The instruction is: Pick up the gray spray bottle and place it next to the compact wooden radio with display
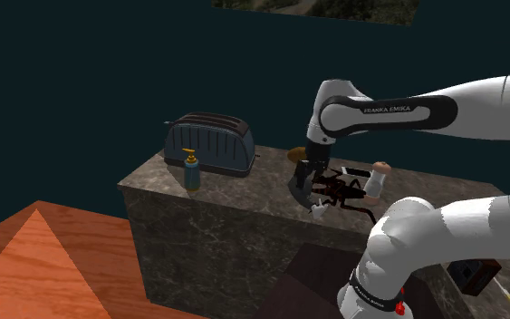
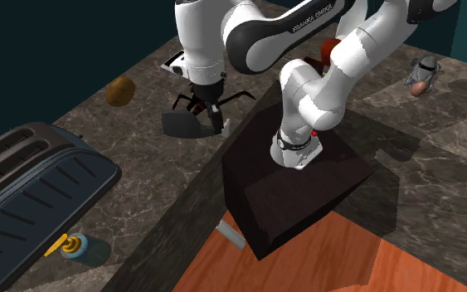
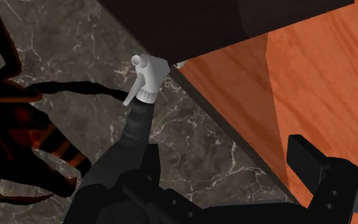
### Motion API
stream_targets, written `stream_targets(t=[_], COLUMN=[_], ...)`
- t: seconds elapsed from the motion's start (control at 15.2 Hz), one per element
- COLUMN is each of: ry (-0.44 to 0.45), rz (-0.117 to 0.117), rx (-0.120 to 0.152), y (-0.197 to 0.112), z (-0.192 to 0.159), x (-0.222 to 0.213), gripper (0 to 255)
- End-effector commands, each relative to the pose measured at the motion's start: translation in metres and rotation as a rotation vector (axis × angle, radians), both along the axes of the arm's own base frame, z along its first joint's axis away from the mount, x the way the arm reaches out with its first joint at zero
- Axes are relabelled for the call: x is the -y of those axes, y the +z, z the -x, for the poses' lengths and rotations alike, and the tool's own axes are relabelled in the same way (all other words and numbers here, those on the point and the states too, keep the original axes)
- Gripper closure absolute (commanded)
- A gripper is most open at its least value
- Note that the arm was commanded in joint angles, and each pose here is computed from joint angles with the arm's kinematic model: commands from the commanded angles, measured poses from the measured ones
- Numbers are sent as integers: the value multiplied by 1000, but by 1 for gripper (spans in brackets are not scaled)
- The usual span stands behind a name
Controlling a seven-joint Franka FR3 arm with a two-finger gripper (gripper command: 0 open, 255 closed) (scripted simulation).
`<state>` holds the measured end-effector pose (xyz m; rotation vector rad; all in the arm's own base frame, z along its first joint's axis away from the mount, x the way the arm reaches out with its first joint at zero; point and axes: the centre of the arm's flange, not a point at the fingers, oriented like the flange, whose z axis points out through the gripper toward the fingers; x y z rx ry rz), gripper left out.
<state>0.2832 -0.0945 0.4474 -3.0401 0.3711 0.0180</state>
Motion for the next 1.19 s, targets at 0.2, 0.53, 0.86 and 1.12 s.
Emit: stream_targets(t=[0.2,0.53,0.86,1.12], ry=[-202,-338,-338,-338], rz=[11,17,17,17], rx=[61,100,100,100], y=[-49,-89,-115,-123], z=[13,24,20,19], x=[42,69,67,67], gripper=[0,0,0,0])
